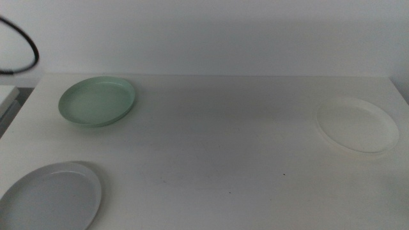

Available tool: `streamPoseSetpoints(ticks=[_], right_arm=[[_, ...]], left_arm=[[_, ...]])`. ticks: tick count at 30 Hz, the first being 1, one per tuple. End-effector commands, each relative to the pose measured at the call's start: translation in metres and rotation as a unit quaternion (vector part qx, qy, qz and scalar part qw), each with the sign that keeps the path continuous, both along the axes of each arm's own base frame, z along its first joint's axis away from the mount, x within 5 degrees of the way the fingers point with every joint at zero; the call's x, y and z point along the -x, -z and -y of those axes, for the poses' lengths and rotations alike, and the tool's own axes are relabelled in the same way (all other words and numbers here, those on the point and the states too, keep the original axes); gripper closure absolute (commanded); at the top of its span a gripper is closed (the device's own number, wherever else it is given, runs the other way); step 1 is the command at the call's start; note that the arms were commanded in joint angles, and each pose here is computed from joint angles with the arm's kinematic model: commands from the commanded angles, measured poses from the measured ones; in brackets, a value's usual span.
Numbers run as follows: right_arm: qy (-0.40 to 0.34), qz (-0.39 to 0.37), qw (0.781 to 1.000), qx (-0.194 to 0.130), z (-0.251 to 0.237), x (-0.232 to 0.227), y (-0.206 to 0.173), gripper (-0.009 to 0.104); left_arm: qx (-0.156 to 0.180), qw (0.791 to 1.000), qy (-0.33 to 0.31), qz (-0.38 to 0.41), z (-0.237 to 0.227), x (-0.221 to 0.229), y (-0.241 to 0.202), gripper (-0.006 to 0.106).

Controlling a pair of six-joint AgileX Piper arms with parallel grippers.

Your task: Stack the three bowls on top of each other.

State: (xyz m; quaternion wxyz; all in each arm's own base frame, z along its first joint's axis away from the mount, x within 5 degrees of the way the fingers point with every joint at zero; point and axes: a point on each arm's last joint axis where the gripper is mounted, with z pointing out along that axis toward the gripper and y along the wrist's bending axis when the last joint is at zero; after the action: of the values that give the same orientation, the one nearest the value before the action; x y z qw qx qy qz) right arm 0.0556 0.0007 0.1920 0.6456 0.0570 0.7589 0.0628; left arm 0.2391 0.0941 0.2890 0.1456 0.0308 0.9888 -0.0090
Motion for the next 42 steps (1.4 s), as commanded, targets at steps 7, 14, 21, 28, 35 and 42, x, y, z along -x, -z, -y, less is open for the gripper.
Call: streamPoseSetpoints(ticks=[7,14,21,28,35,42], right_arm=[[0.004,0.006,1.000,0.004,0.001,0.000,0.000,0.020],[0.004,0.006,1.000,0.004,0.001,0.000,0.000,0.020],[0.004,0.006,1.000,0.004,0.001,0.000,0.000,0.020],[0.004,0.006,1.000,0.004,0.001,0.000,0.000,0.020],[0.004,0.006,1.000,0.004,0.001,0.000,0.000,0.020],[0.004,0.006,1.000,0.004,0.001,0.000,0.000,0.020]], left_arm=[[0.005,0.999,-0.041,0.006,-0.003,-0.003,0.050,0.007],[0.022,0.999,-0.029,-0.036,-0.008,-0.015,0.091,0.007],[0.033,0.997,-0.034,-0.065,-0.009,-0.018,0.125,0.007],[0.043,0.995,-0.038,-0.084,-0.010,-0.020,0.140,0.016],[0.047,0.994,-0.040,-0.094,-0.011,-0.021,0.149,0.051],[0.047,0.993,-0.036,-0.103,-0.011,-0.020,0.151,0.100]])
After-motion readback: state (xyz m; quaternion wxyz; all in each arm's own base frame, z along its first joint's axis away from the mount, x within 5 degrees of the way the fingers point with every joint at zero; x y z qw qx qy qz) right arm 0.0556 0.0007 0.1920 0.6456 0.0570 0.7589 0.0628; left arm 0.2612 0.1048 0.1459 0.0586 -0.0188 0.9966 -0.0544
